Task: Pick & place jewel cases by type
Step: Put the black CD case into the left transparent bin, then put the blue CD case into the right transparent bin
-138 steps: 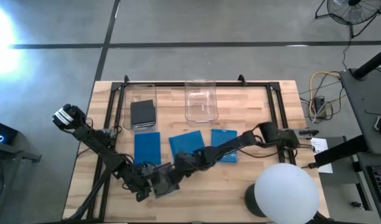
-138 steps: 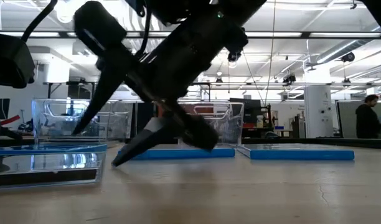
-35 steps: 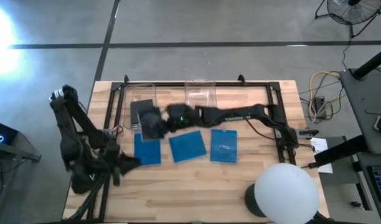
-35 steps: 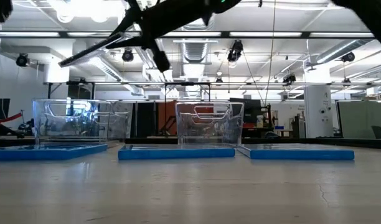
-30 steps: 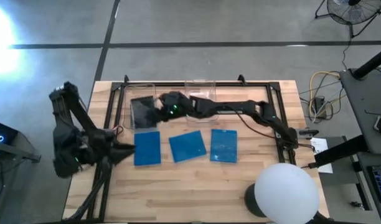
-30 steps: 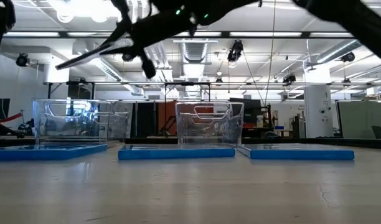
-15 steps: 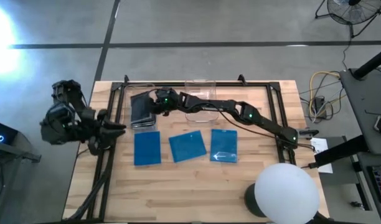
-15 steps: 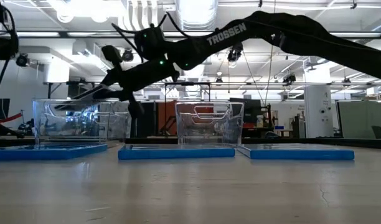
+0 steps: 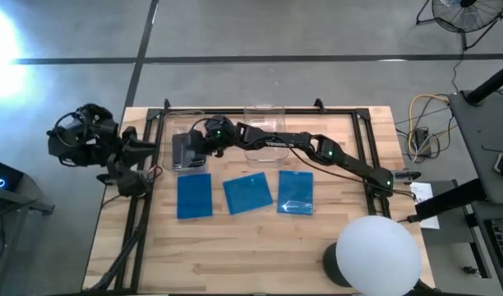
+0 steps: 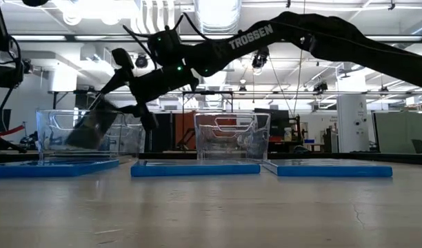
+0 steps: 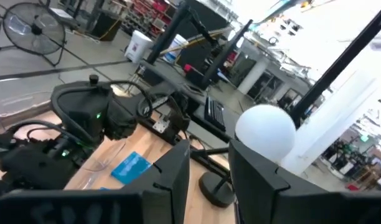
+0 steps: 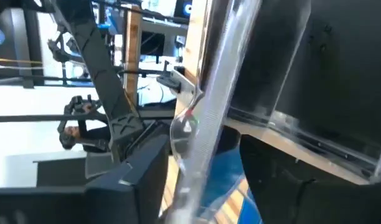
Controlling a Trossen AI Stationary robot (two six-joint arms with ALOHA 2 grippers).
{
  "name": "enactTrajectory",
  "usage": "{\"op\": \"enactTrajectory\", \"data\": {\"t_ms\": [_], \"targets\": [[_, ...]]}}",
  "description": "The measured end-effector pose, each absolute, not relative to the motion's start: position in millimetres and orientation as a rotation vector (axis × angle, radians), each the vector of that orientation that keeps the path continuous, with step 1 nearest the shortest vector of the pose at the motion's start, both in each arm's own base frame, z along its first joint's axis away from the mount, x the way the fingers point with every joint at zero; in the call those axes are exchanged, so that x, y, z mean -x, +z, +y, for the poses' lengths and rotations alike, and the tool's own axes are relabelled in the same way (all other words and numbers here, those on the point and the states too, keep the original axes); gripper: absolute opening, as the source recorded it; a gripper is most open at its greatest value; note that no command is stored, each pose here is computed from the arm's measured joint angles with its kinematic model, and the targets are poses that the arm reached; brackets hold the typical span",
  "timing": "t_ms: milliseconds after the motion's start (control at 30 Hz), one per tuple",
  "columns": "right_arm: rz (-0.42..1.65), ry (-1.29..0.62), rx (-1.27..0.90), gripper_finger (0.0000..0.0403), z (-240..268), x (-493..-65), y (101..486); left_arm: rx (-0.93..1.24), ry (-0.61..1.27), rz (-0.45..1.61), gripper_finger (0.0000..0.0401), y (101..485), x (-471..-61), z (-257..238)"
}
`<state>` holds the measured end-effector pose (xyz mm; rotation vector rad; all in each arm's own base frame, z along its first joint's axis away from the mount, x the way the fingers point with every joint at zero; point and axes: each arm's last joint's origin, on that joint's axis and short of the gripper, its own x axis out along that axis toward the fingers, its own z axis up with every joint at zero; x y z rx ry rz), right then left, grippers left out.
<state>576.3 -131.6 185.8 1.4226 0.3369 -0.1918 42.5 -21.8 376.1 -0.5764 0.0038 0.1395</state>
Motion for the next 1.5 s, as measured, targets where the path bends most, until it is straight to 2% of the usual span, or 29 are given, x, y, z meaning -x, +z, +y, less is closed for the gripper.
{"op": "enactTrajectory", "data": {"t_ms": [233, 467, 667, 933, 1167, 1333, 1500], "targets": [[0.532, -0.279, -1.291, 0.0214, -130.8, -556.7, 202.9, 0.600, 0.219, -0.016, 0.0094, 370.5, -47.9, -30.3], [0.690, -0.352, -0.979, 0.0214, -121.7, -516.9, 262.7, 0.623, 0.263, -0.011, 0.0094, 354.8, -57.9, -48.4], [0.861, -0.261, -0.884, 0.0214, -100.1, -496.9, 280.7, 0.734, 0.179, 0.085, 0.0094, 331.0, -62.7, -59.7], [1.061, -0.124, -0.808, 0.0214, -52.1, -495.4, 261.0, 0.943, 0.126, 0.401, 0.0094, 263.9, -66.2, -75.3], [1.021, -0.055, -0.879, 0.0214, -26.0, -509.9, 228.1, 1.220, 0.281, 0.669, 0.0094, 192.7, -64.0, -81.1], [0.945, -0.039, -0.930, 0.0214, -17.9, -517.5, 211.2, 1.244, 0.367, 0.696, 0.0094, 171.5, -64.3, -82.4], [0.918, -0.066, -1.022, 0.0214, -14.5, -517.9, 185.7, 1.197, 0.564, 0.792, 0.0094, 157.2, -59.1, -76.6]]}}
